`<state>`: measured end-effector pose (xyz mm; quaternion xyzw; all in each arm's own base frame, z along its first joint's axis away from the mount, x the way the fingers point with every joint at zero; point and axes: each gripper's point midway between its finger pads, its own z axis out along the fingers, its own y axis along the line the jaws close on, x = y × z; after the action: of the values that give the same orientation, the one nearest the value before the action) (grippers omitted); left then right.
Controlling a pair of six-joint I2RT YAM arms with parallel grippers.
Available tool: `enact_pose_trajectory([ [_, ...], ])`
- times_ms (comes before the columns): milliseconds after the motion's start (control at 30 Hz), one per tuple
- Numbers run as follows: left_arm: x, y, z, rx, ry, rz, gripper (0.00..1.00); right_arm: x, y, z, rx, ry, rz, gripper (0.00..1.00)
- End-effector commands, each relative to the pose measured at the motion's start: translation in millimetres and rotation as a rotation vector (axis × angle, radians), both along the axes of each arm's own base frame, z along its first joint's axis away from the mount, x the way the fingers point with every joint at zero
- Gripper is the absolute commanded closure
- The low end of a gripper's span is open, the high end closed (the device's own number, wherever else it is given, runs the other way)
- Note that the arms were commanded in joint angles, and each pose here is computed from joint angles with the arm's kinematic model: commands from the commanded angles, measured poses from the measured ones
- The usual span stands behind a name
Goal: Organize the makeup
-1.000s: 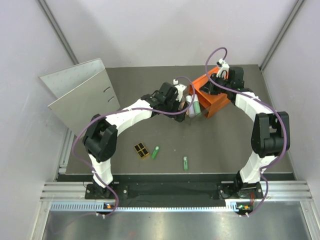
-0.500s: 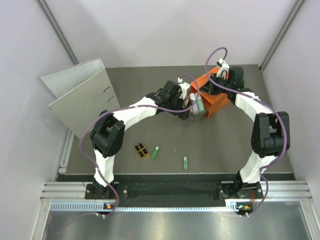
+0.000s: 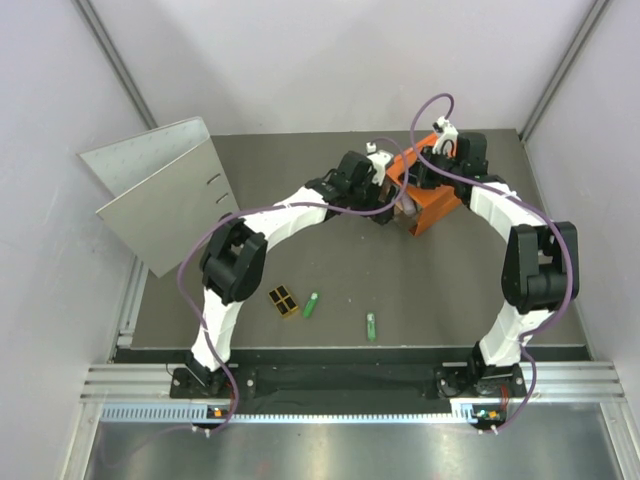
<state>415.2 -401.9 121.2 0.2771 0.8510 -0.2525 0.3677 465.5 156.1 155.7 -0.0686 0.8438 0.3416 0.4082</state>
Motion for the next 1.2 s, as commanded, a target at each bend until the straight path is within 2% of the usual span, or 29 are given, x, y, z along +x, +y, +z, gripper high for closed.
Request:
enact_pose_trajectory([
  [0, 28, -28, 40, -0.144, -0.104, 0.015, 0.01, -85, -32, -138, -0.202, 0.513, -0.042, 0.91],
  [300, 42, -53, 53, -0.227, -0.123, 0.014, 0.01, -84, -32, -136, -0.201, 0.515, -0.041, 0.91],
  [533, 36, -63, 52, -0.261, -0.102, -0.01, 0.01, -84, -32, -136, -0.201, 0.513, -0.041, 0.91],
  [733, 25, -43, 48, -0.146, -0.093, -0.017, 0.01, -82, -32, -135, -0.202, 0.511, -0.045, 0.91],
  [900, 5, -29, 52, -0.112, -0.092, -0.03, 0.01, -81, -32, -137, -0.201, 0.513, -0.043, 0.91],
  [1067, -6, -27, 31, -0.104, -0.011, -0.043, 0.01, -81, -31, -139, -0.199, 0.518, -0.039, 0.91],
  [1167, -18, -33, 24, -0.155, 0.047, -0.064, 0.15, -80, -31, -137, -0.2, 0.514, -0.038, 0.91],
])
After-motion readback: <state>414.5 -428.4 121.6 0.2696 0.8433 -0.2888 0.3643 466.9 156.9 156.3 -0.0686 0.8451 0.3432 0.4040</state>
